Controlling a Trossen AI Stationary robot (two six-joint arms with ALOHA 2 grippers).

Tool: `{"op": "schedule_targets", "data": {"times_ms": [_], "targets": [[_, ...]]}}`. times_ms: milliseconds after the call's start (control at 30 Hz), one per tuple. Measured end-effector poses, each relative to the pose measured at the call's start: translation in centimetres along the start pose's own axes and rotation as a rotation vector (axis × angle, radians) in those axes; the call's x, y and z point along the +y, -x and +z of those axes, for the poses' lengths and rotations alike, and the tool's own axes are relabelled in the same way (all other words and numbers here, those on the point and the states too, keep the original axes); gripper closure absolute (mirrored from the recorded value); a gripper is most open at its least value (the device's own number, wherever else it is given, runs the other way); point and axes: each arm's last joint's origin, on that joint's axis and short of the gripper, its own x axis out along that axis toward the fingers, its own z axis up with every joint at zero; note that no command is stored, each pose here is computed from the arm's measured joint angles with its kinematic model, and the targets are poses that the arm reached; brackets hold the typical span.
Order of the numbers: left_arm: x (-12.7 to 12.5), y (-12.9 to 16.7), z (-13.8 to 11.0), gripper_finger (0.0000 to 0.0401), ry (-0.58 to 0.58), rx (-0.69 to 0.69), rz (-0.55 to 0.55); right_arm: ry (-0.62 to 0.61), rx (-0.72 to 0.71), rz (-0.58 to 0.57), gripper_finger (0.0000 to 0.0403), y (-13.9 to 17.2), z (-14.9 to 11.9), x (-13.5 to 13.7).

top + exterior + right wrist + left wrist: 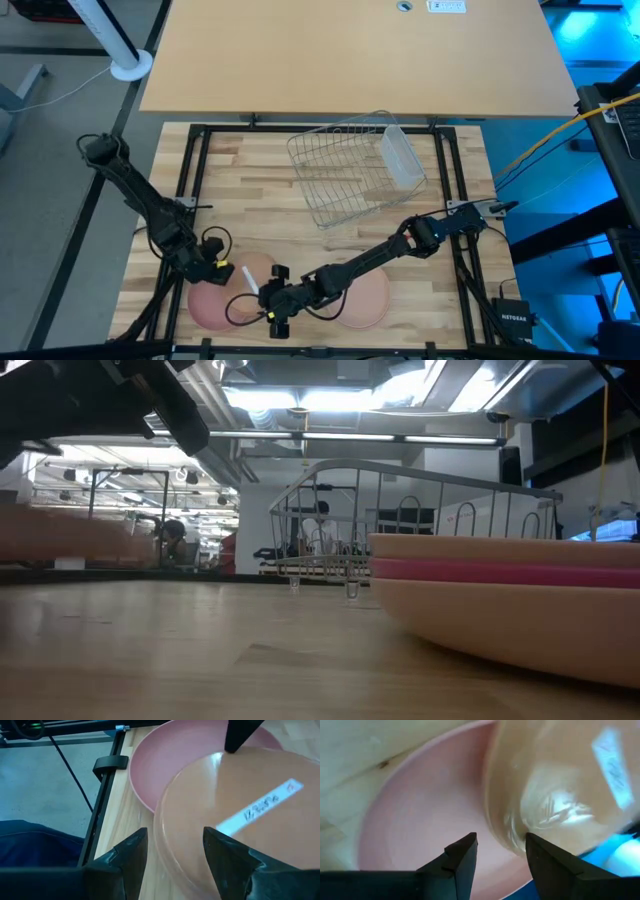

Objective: Sort dishes
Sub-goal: Put the brown plate into the dish rack

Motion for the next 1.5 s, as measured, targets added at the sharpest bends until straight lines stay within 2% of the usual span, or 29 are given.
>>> {"op": "schedule_targets", "data": {"times_ms": [133, 267, 700, 1000, 1267, 1500], "targets": [[0.9, -0.8, -0.1, 0.0242, 0.028, -0.025, -0.085, 0.004, 0.021, -0.008, 0.0206, 0.0, -0.2, -0.1], [0.9, -0.8, -0.4, 0.0242, -0.020, -0.045, -0.140, 0.016, 0.088, -0.036, 0.0206, 0.1, -0.8, -0.4], [0.8, -0.8, -0.3, 0.0242, -0.054, -0.098, -0.182, -0.013, 0.142, -0.099, 0.0206, 0.1, -1.4, -0.8], [0.1, -0.7, -0.4, 0.0242, -0.065, -0.150, -0.287, -0.055, 0.141, -0.102, 0.0206, 0.1, -1.4, -0.8], [0.0, -0.6, -0.5, 0.0242, -0.062, -0.152, -0.297, -0.122, 0.210, -0.146, 0.0206, 0.2, -2.0, -1.5], [0.2, -0.7, -0.4, 0.0242, -0.068, -0.142, -0.274, -0.115, 0.240, -0.197, 0.0206, 0.7, -2.0, -2.0]]}}
